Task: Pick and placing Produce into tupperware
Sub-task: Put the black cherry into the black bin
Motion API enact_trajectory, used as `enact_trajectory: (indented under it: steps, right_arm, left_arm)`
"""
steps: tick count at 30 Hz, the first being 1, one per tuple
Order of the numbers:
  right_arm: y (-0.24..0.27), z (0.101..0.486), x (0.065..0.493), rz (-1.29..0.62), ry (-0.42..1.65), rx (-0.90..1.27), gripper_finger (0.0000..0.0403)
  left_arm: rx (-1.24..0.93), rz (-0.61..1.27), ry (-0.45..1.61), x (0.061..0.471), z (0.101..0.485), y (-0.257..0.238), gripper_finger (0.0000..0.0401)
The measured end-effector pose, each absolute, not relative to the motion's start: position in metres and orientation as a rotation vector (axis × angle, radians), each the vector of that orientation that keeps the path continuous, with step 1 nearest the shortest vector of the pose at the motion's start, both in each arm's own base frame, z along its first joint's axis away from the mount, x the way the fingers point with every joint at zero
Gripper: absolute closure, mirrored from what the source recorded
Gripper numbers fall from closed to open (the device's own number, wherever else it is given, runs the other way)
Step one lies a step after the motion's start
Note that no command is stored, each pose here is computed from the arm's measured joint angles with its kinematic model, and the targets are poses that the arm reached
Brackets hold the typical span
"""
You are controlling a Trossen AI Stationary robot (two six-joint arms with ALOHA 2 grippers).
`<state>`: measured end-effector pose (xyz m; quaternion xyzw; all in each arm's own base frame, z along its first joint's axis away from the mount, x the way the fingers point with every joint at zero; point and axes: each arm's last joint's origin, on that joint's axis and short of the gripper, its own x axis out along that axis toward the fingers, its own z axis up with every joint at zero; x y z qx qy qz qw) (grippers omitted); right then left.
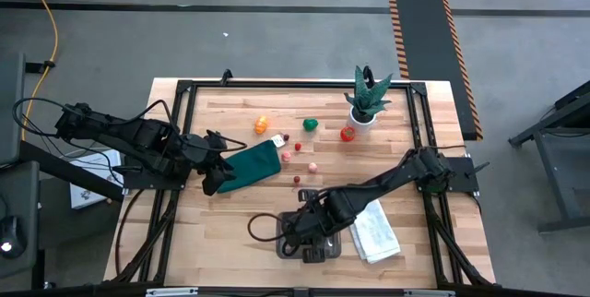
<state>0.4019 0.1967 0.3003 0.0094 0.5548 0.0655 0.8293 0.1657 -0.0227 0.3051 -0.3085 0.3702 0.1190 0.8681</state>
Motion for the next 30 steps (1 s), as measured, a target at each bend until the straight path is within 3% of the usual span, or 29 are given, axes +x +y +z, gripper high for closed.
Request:
enact_trajectory:
  steps: [12, 30]
  right_arm:
    - [0.209, 0.274, 0.401, 0.133, 1.189, 0.042, 0.0302]
    - [0.208, 0.273, 0.4, 0.128, 1.19, 0.013, 0.0302]
  left_arm:
    - [-0.664, 0.236, 0.781, 0.166, 0.305, -0.023, 0.0242]
    - [-0.666, 0.232, 0.783, 0.166, 0.305, -0.023, 0.0242]
